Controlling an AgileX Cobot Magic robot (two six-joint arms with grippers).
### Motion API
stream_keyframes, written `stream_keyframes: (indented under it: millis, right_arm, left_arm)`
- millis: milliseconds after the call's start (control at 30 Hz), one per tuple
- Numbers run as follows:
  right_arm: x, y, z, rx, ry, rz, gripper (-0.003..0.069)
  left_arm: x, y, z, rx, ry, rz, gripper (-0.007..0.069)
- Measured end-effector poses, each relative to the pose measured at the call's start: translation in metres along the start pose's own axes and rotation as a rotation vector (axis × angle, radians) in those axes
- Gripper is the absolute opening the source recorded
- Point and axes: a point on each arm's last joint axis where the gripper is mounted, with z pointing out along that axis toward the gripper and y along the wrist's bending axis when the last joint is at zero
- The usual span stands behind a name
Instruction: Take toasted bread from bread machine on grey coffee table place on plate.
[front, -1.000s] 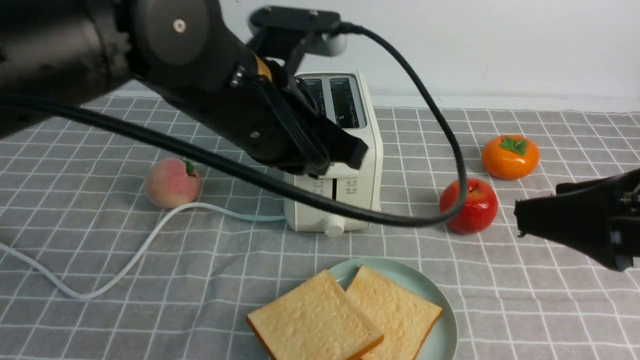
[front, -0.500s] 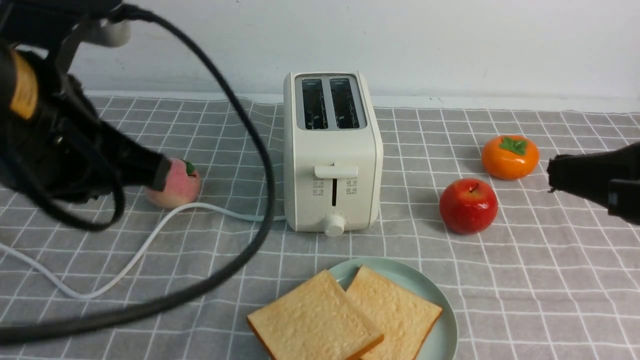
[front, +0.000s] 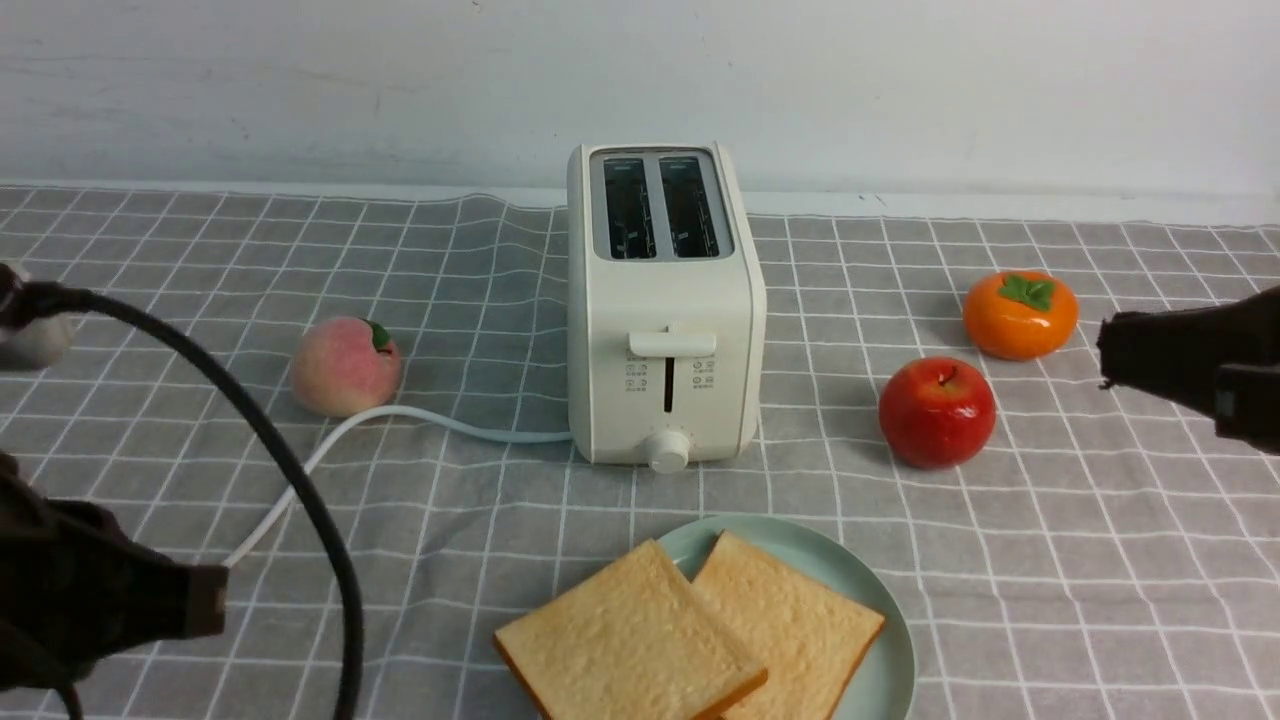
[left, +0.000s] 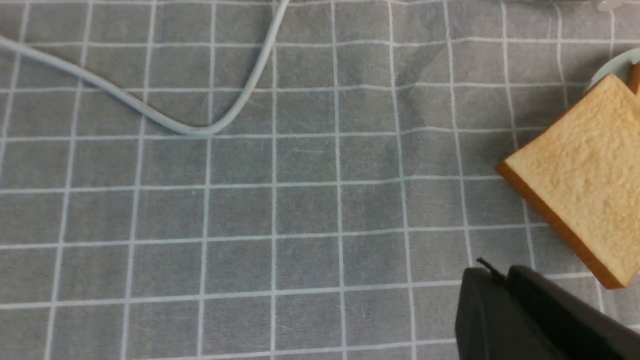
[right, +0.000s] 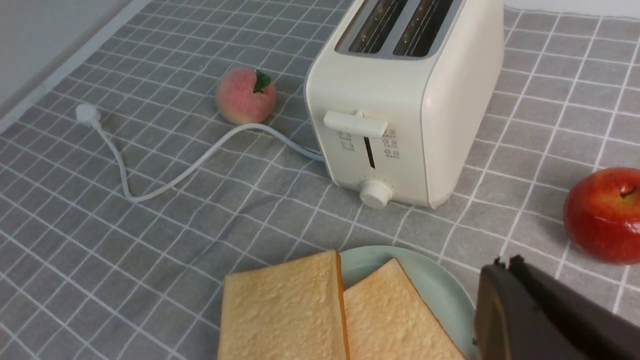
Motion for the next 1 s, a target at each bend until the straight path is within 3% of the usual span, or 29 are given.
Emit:
stream_keyframes:
  millis: [233, 433, 533, 667, 767, 1000]
  right_arm:
    - [0.007, -0.013, -0.001, 0.13, 0.076, 0.001, -0.0016]
    - [0.034, -0.022, -0.01, 0.241, 0.115, 0.103, -0.0016]
    - [0.064, -0.021, -0.024, 0.294, 0.034, 0.077, -0.0016]
    - [0.104, -0.022, -0.032, 0.338, -0.078, 0.058, -0.0013]
    - [0.14, -0.027, -0.03, 0.367, -0.144, 0.065, -0.001]
    - [0.17, -0.028, -0.035, 0.39, -0.331, 0.039, -0.0003]
  left_arm:
    - [0.004, 0.008, -0.007, -0.042, 0.004, 0.081, 0.0038]
    - [0.016, 0.023, -0.037, 0.007, -0.08, -0.001, 0.0029]
    - [0.032, 0.03, -0.043, 0.065, -0.089, -0.022, -0.0013]
    - [0.049, 0.033, -0.034, 0.109, -0.083, -0.056, -0.0013]
    - [0.062, 0.036, -0.024, 0.135, -0.067, -0.161, -0.0013]
    - [0.067, 0.035, -0.016, 0.174, -0.076, -0.342, -0.0013]
